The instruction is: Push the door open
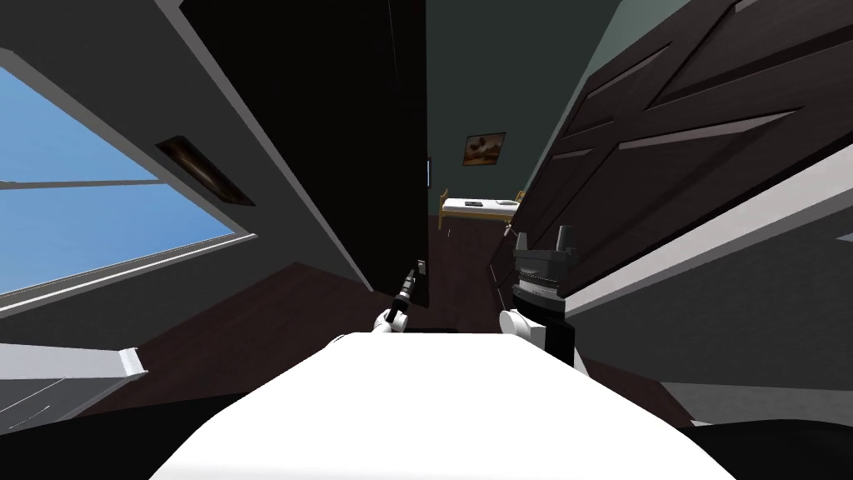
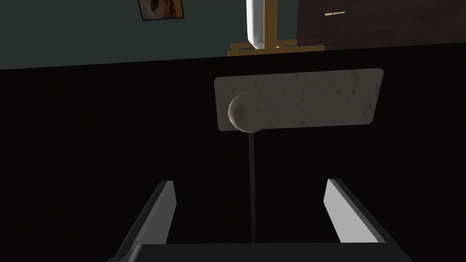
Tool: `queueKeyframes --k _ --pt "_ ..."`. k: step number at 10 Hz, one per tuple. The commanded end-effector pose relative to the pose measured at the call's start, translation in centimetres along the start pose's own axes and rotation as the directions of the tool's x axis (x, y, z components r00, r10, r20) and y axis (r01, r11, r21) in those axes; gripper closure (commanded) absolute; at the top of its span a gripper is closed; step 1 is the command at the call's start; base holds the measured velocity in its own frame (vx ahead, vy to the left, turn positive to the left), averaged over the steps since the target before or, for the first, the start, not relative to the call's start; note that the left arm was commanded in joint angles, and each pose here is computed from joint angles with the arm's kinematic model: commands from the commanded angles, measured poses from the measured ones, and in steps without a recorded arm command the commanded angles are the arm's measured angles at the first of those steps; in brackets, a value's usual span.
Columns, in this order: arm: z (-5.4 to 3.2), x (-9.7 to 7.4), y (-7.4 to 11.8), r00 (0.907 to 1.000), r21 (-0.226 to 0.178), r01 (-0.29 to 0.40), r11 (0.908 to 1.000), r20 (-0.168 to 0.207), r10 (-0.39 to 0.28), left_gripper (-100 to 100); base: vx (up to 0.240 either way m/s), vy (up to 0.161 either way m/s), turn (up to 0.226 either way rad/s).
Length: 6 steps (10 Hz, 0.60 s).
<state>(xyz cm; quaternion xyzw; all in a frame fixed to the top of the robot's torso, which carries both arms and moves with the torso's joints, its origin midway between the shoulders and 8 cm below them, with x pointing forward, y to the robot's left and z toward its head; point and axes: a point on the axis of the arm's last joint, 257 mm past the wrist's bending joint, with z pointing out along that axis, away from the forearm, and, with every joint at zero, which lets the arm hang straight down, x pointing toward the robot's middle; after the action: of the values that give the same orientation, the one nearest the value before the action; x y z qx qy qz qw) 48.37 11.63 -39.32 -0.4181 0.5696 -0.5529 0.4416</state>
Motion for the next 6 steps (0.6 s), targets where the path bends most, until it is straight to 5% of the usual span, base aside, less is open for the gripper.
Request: queueKeyframes --k 1,5,6 --pt "-0.08 -0.3 0.0 1.0000 0.000 -0.002 1.0000 0.005 0.002 -100 0.233 -0.089 -0.029" --pt "-0.05 0.6 -0.1 0.9998 0.003 0.019 0.9998 0.007 -0.019 -100 0.188 -0.041 -0.022" --pt "-0.05 0.6 -0.1 0.9998 0.003 0.019 0.9998 0.007 -0.019 100 -0.025 -0.001 0.002"
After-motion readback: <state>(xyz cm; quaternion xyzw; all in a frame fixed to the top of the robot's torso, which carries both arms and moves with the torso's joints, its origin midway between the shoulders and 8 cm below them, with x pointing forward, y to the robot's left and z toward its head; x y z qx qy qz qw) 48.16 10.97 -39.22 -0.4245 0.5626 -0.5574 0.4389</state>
